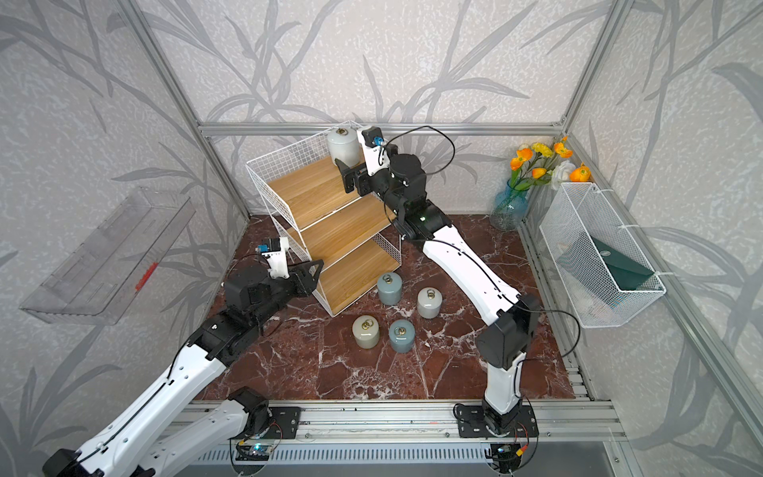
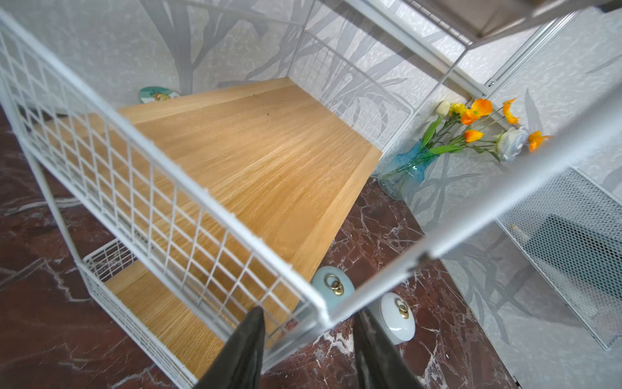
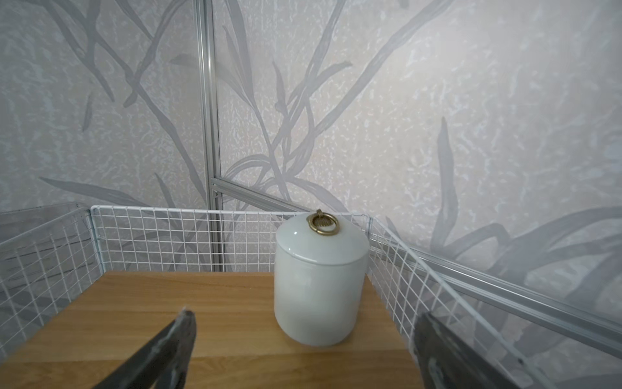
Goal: Remove the tea canisters from the shelf
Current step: Pick up the tea canister from the shelf.
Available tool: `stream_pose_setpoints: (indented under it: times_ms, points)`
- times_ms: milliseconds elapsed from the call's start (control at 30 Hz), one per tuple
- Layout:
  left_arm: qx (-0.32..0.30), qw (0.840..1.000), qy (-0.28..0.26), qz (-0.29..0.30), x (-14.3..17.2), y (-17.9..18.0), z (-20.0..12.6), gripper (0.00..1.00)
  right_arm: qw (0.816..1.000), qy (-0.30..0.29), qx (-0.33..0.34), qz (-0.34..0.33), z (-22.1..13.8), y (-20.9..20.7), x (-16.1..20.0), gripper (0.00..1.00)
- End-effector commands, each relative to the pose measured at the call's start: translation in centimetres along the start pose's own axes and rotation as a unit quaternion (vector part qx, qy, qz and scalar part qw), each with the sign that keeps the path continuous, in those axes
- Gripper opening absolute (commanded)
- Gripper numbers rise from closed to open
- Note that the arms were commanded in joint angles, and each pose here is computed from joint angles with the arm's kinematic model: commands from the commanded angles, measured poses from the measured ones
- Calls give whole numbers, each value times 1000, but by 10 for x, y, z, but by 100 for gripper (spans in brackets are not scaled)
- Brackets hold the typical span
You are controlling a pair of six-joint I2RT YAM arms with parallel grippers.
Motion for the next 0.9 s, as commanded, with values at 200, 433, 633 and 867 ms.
stream_pose_setpoints:
  times_ms: [200,433,633,867]
  points:
    - [57,998,-18,-2,-10,-16,-5,43,999,35,-10,-13,52,2,22,99]
    - [47,999,-18,-4,-5,-11,-8,43,1000,19,12,17,61,-12,32,99]
    - [48,999,-14,-8,-3,-10,-6,43,999,5,5,32,70,-13,42,99]
    - [43,999,-9,-13,1,-6,-5,43,998,-8,-17,52,75,-11,49,100]
Point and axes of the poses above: each gripper's point midway between its finger pads, its own z axis out along the fingers, its own y axis along the line the jaws close on, x = y × z, the point moved 9 cm from there along -z, back along the fingers, and after that the axes turned 11 degrees about -z, right-handed, at the moved point
